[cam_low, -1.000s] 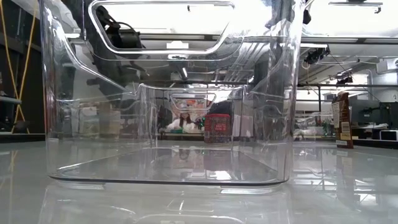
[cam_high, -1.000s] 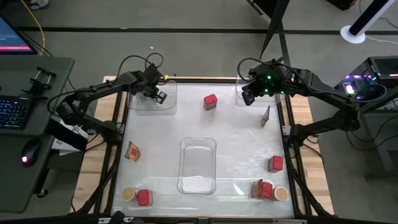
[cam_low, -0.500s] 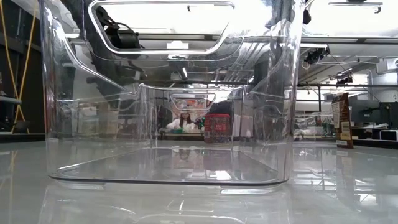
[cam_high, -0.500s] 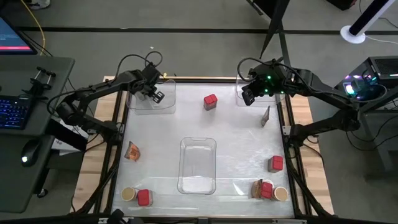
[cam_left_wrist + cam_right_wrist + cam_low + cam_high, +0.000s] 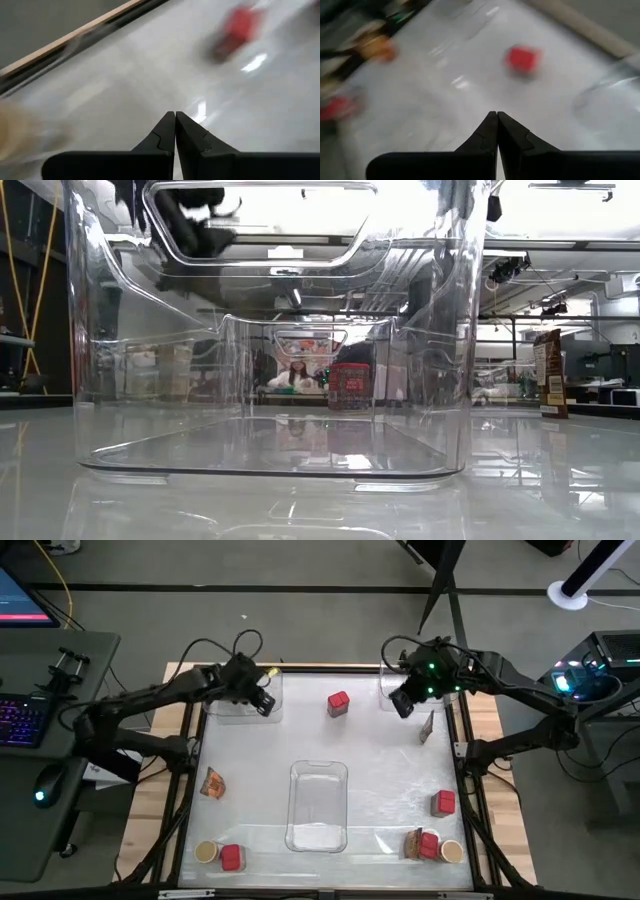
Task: Sort spices by type
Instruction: Put the right gold seasoning bottle into the top left transparent bin
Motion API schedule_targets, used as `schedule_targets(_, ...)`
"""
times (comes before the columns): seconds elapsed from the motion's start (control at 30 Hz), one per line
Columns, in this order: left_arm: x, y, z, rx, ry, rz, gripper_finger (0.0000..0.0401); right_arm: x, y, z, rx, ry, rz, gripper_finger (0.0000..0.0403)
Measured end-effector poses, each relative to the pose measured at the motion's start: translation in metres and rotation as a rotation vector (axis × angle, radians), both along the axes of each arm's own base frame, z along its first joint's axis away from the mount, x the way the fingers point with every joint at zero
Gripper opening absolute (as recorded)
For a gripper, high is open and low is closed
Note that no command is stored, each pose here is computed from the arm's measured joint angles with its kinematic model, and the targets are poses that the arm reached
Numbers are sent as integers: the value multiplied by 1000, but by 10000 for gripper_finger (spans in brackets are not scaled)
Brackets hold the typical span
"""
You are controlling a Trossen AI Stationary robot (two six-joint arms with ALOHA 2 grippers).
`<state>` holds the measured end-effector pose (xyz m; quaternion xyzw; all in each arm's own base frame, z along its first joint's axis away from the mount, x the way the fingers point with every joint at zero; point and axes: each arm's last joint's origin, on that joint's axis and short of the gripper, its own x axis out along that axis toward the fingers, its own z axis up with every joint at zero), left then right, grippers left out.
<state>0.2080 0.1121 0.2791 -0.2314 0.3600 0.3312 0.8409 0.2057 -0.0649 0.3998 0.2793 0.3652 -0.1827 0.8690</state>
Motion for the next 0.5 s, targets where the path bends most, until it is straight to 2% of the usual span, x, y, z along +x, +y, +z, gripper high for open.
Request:
schedule_targets(0.07, 6, -15, 9, 19, -82, -82, 0, 2, 13, -2, 110, 1, 130, 0)
schedule_targets(0.17, 14, -33, 21, 54, -187, -161, 0, -4, 42, -10, 299, 130, 268, 0)
schedule_targets(0.3, 23, -44, 31, 71, -304, -181, 0, -18, 87, -22, 442, 375, 309, 0)
schedule_targets(0.5, 29, -43, 36, 101, -374, -186, 0, -25, 164, -63, 682, 555, 387, 0)
